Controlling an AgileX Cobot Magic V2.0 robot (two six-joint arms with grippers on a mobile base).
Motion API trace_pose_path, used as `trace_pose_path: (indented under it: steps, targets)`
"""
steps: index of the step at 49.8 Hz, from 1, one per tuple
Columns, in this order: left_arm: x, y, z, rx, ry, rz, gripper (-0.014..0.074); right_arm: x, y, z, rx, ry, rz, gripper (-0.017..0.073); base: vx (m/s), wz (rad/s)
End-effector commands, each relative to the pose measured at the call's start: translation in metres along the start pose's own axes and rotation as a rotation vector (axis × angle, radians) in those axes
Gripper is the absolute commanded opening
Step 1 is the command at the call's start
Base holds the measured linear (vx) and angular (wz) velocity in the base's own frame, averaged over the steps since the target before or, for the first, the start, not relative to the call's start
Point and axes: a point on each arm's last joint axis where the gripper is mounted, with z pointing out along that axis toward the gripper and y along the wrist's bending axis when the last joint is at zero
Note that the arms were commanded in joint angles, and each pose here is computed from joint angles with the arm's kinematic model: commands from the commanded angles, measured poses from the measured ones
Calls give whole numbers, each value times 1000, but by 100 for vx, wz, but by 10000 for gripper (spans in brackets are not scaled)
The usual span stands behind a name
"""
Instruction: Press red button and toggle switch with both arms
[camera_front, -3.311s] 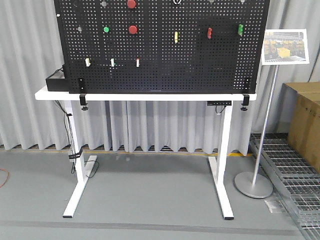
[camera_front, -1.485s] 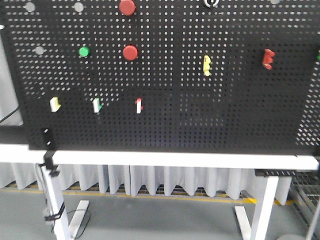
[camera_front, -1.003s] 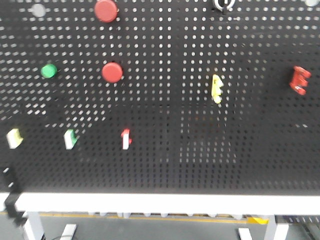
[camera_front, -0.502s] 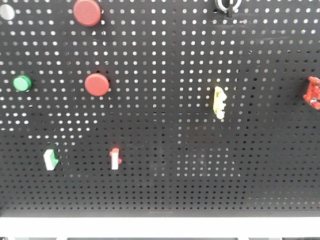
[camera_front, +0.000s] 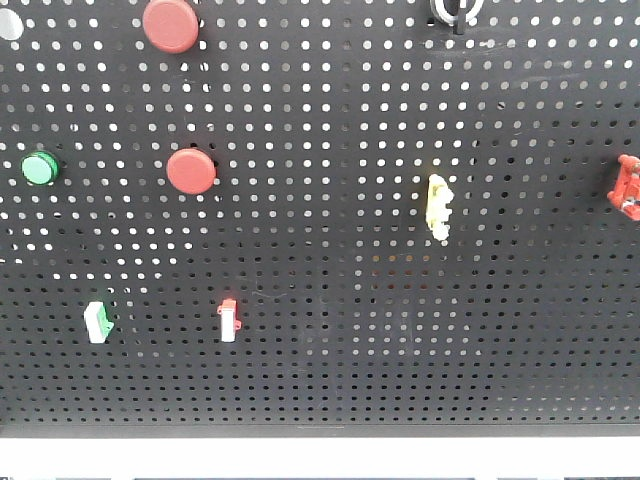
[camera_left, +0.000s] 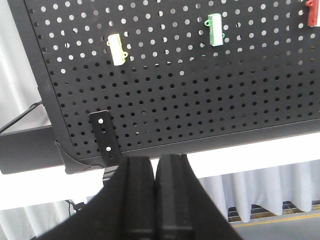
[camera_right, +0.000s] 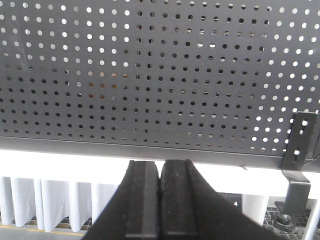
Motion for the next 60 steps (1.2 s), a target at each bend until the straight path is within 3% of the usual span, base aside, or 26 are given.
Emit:
trace_pose_path:
  steps: [1,11,18,21,26,33,40,47,53,60]
  targets:
    - [2,-1,1,-2,-47,-16,2,-5,0,-1,10,-90,-8,0,0,0]
    - [-4,0,1,-6,-110,-21,2,-8,-1,-2,13,-122,-8,0,0,0]
    - [-13,0,-1,-11,-210,-30,2,-18,-1,-3,20,-230,-9,0,0,0]
    - [-21,1,-3,-14,-292,-44,2,-28,-2,-6,24,-315,17,0,0,0]
    - [-52,5,-11,-22,-466,-70,2,-68,-6,-18,18,-522,131,0,0,0]
    - [-135,19,-33,-47,-611,-66,2,-143,-13,-34,20,-583,113,0,0,0]
    - [-205,31,-30,-56,-550,-68,2,-206,-18,-26,28,-534,59,0,0,0]
    - [-254,40,-10,-57,-461,-72,2,-238,-21,5,33,-473,18,0,0,0]
    - [-265,42,26,-47,-360,-73,2,-245,-21,32,26,-432,24,0,0,0]
    - [-262,39,61,-10,-338,-145,2,-244,-20,57,17,-430,31,0,0,0]
